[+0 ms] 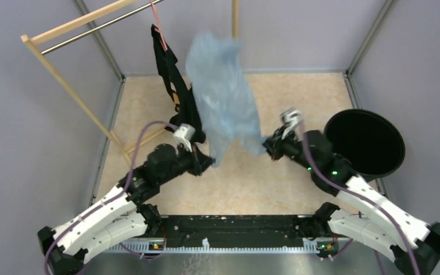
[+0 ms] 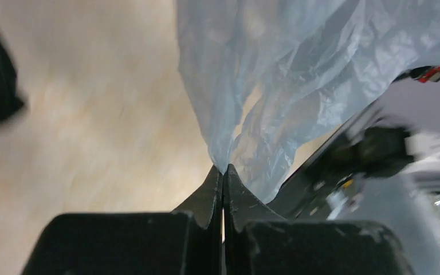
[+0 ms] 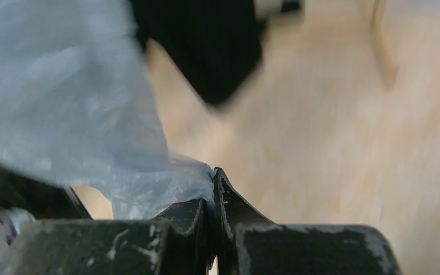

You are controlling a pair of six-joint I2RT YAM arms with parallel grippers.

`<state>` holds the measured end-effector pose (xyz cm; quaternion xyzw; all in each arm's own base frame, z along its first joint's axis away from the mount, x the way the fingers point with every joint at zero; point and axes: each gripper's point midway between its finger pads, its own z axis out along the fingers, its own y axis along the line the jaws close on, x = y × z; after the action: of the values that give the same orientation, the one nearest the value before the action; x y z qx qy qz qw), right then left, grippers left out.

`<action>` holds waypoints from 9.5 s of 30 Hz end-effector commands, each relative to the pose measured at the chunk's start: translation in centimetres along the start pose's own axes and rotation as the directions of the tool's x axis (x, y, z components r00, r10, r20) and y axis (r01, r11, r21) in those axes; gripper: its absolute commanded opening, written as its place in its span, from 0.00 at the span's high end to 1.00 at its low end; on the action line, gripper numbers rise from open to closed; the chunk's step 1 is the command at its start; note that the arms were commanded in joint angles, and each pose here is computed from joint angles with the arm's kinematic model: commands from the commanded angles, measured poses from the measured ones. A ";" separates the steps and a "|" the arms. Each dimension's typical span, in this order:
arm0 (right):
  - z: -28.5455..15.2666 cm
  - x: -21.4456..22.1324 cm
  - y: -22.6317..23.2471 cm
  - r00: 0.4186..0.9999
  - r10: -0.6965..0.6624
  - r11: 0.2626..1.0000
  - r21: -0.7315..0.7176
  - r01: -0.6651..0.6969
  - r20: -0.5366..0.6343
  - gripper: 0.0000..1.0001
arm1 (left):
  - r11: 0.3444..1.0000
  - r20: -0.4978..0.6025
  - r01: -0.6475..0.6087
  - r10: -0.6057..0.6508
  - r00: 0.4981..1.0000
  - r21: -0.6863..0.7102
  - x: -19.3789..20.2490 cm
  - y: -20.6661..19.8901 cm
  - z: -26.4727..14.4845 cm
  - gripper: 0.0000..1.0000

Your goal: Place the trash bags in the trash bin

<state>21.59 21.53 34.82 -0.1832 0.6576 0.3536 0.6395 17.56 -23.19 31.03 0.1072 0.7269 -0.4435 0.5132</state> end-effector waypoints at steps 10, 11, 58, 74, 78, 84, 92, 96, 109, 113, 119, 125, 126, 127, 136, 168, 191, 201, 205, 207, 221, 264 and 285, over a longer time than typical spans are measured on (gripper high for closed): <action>1.5 -16.2 2.4 0.987 -0.158 0.987 0.043 0.156 0.039 1.00 | 0.922 0.232 -0.321 0.271 0.934 0.215 -20.9 -15.1 -1.4 1.00; 0.3 -19.3 3.8 0.979 -0.166 0.986 0.001 0.167 0.115 1.00 | 0.889 0.313 -0.362 0.272 0.910 0.279 -23.1 -17.6 -3.2 1.00; -1.7 8.2 -1.7 0.978 0.070 0.996 0.063 -0.058 -0.198 1.00 | 0.952 0.070 0.115 -0.099 0.993 -0.285 0.5 5.3 -3.8 1.00; -2.1 -4.9 0.2 0.991 -0.130 0.991 0.028 0.129 0.032 1.00 | 0.998 0.287 -0.038 0.051 0.956 -0.050 -9.0 -1.5 -1.4 1.00; -2.1 13.5 -2.0 0.947 0.110 0.994 0.060 -0.096 -0.303 1.00 | 0.864 0.057 0.253 -0.254 0.966 -0.435 7.0 10.4 -2.4 1.00; -2.4 13.3 -1.8 0.951 0.141 0.990 0.061 -0.129 -0.275 1.00 | 0.877 0.088 0.291 -0.279 0.956 -0.382 7.3 10.1 -3.0 1.00; -1.7 -16.5 3.4 0.974 -0.185 0.982 -0.011 0.188 0.132 1.00 | 0.989 0.321 -0.140 0.118 0.940 0.046 -22.9 -12.1 -3.9 1.00; -5.2 -22.7 6.9 0.923 -0.201 0.963 -0.108 0.248 0.328 1.00 | 0.957 0.453 -0.212 0.103 0.886 0.197 -26.4 -16.4 -6.7 1.00; -4.3 14.6 0.2 0.916 0.167 0.982 -0.018 -0.186 -0.365 1.00 | 0.831 0.005 0.258 -0.293 0.956 -0.492 6.7 9.7 -7.0 1.00; -4.0 12.7 2.0 0.927 0.187 0.967 -0.106 -0.232 -0.325 1.00 | 0.889 0.035 0.203 -0.207 0.978 -0.412 3.6 7.8 -7.6 1.00; -2.5 0.0 5.0 0.983 -0.008 0.970 -0.239 -0.037 -0.184 1.00 | 0.988 0.170 -0.040 0.065 0.983 -0.148 -11.5 -2.9 -8.8 1.00; -2.6 -6.0 5.6 0.999 0.043 0.974 -0.223 -0.041 0.007 1.00 | 0.988 0.258 -0.143 0.155 0.954 -0.065 -16.3 -6.5 -9.1 1.00; -2.1 -4.7 4.6 0.998 0.069 0.983 -0.172 -0.071 -0.014 1.00 | 0.987 0.246 -0.135 0.153 0.957 -0.088 -15.2 -5.5 -8.5 1.00; -1.6 -2.8 3.5 0.994 0.096 0.988 -0.118 -0.102 -0.058 1.00 | 0.985 0.211 -0.123 0.147 0.966 -0.122 -13.5 -4.0 -7.6 1.00; -2.6 5.8 4.2 0.907 0.256 0.948 -0.098 -0.304 -0.336 1.00 | 0.952 -0.115 -0.292 0.281 0.953 -0.094 -6.2 -1.5 -5.7 1.00; 4.8 3.1 7.4 0.854 0.455 0.811 -0.278 -0.514 -0.252 1.00 | 0.975 -0.138 0.160 -0.139 0.981 0.152 0.2 -4.5 3.9 0.68; 5.6 4.2 5.6 0.763 0.608 0.756 -0.132 -0.641 -0.221 1.00 | 0.999 -0.176 0.036 -0.041 0.984 -0.034 1.3 -1.2 7.2 0.18; 5.8 4.6 4.4 0.803 0.546 0.819 -0.051 -0.571 -0.238 0.93 | 0.970 -0.176 -0.100 0.061 0.983 -0.221 1.2 3.1 7.4 1.00; 5.2 5.1 3.2 0.842 0.478 0.871 0.014 -0.490 -0.252 0.87 | 0.968 -0.147 -0.118 0.087 0.985 -0.220 1.1 3.5 6.2 1.00; 4.8 5.0 2.5 0.855 0.455 0.888 0.052 -0.458 -0.248 0.92 | 0.977 -0.131 -0.130 0.108 0.985 -0.166 1.0 2.7 5.7 0.98; 6.6 2.3 4.1 0.800 0.575 0.807 -0.043 -0.589 -0.170 1.00 | 0.950 -0.176 -0.178 0.228 0.958 0.257 2.4 -4.1 6.4 0.01; -13.4 -0.3 -14.8 0.918 0.032 0.431 0.834 0.344 -0.396 0.20 | 0.972 -0.197 -0.117 0.076 0.978 -0.202 4.2 4.6 7.0 1.00; -5.2 2.8 -10.6 0.937 -0.048 0.788 0.563 0.249 -0.346 0.95 | 0.942 -0.149 -0.160 0.120 0.982 -0.294 1.6 5.5 2.9 1.00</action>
<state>23.22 6.18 27.25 -0.0178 0.8389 -0.0558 0.5411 22.20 -24.07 24.28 0.1173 0.8229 -0.2864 0.4765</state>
